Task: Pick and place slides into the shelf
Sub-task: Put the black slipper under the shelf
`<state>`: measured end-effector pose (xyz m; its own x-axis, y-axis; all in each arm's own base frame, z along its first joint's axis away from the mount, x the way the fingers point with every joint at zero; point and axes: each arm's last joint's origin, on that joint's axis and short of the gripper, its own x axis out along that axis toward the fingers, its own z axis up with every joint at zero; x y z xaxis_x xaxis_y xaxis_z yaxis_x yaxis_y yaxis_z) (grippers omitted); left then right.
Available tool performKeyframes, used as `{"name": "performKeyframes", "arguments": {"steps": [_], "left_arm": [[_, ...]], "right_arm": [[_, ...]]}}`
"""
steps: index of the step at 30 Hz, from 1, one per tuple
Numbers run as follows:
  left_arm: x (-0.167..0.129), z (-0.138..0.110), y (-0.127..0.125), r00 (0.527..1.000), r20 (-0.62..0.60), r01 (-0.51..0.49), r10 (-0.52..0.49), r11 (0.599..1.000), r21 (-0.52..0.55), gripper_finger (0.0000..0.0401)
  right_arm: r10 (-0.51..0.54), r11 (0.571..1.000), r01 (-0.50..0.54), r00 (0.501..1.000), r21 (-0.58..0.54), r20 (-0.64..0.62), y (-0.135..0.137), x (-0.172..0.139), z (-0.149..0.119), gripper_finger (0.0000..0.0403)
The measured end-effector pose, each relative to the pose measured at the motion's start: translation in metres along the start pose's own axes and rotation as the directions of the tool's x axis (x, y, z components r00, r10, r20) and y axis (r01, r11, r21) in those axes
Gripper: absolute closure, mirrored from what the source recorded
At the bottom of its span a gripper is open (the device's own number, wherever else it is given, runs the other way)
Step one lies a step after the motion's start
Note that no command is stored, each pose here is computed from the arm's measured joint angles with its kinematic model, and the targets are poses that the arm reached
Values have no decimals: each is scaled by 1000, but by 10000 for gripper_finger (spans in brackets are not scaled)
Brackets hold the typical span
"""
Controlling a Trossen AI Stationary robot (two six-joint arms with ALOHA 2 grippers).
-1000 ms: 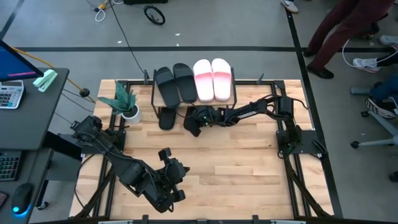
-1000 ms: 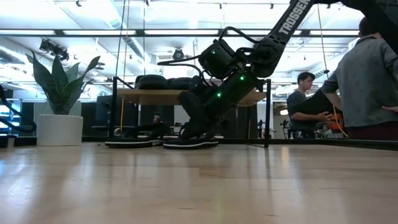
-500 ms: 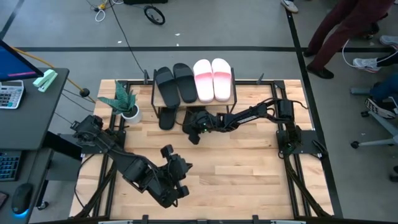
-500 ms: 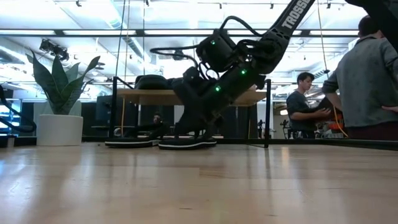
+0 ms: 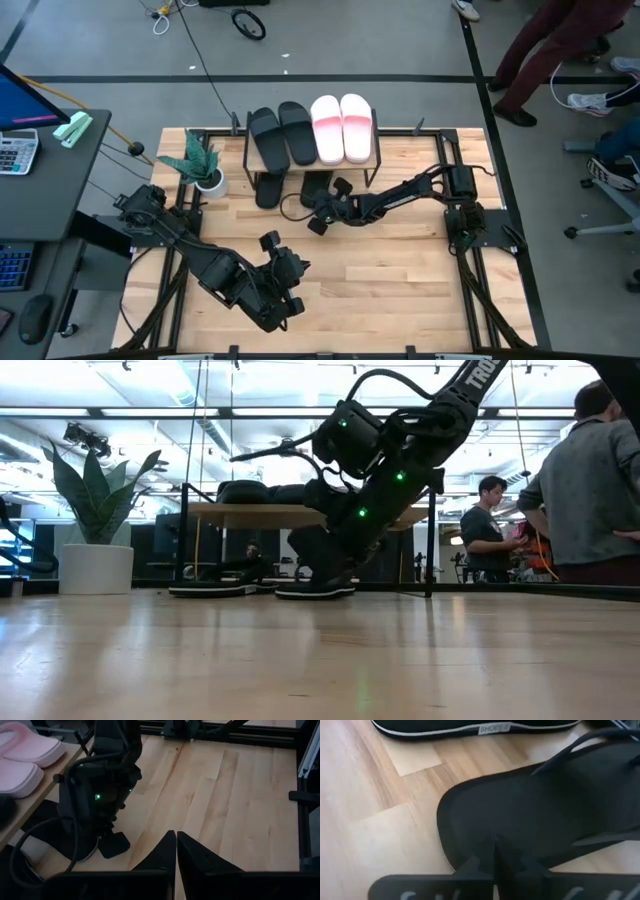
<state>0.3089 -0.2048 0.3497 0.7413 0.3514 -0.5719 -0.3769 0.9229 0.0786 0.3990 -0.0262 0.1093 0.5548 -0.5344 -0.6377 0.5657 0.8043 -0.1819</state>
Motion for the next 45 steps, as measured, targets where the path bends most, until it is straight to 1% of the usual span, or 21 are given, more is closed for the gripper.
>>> {"name": "performKeyframes", "arguments": {"steps": [5,7,9,11,12,13,14,16,17,19,22,25,28,32,35,38,42,45], "left_arm": [[0,-1,1,1000,-6,-5,6,1000,16,392],[0,-2,2,1000,-15,-13,14,1000,25,396],[0,-3,3,999,-28,-26,27,999,18,396],[0,-5,5,998,-40,-38,38,999,8,391],[0,-6,6,998,-47,-45,45,999,2,388],[0,-7,7,997,-53,-51,51,999,1,384],[0,-7,7,997,-59,-57,57,998,-3,382],[0,-8,8,996,-62,-62,61,998,-16,380],[0,-8,8,996,-64,-64,63,998,-23,382],[0,-8,8,996,-66,-67,65,997,-25,387],[0,-8,8,996,-66,-67,65,997,-32,396],[0,-8,8,996,-66,-68,65,997,-44,396],[0,-8,8,996,-66,-68,65,997,-45,385],[0,-8,8,996,-66,-68,65,996,-52,376],[0,-8,8,996,-66,-68,64,996,-52,377],[0,-8,8,996,-64,-66,62,996,-56,386],[0,-8,8,996,-62,-64,60,996,-59,396],[0,-7,8,997,-59,-62,58,996,-64,394]], "right_arm": [[-1,1000,2,999,-14,50,0,1,4,403],[-18,999,20,998,-31,61,-1,0,6,403],[-97,994,100,993,-45,63,-4,-2,6,403],[-177,984,178,983,-25,42,-11,-4,6,403],[-196,981,196,980,-5,34,-15,-3,6,403],[-194,981,193,981,20,28,-20,0,8,403],[-179,983,178,984,34,18,-23,2,8,403],[-104,991,105,994,85,-18,-32,9,9,403],[-84,989,87,996,116,-32,-37,13,10,403],[-64,984,71,997,161,-48,-45,17,11,403],[-38,979,48,998,196,-56,-51,21,12,403],[-21,981,25,999,191,-24,-50,21,15,403],[47,979,-47,999,200,8,-47,24,18,403],[101,973,-106,994,203,34,-43,30,17,403],[138,971,-142,990,194,34,-40,29,16,403],[157,973,-162,987,162,44,-34,27,16,403],[252,955,-260,965,145,71,-25,23,19,403],[286,952,-293,954,84,93,-17,19,19,403]]}}
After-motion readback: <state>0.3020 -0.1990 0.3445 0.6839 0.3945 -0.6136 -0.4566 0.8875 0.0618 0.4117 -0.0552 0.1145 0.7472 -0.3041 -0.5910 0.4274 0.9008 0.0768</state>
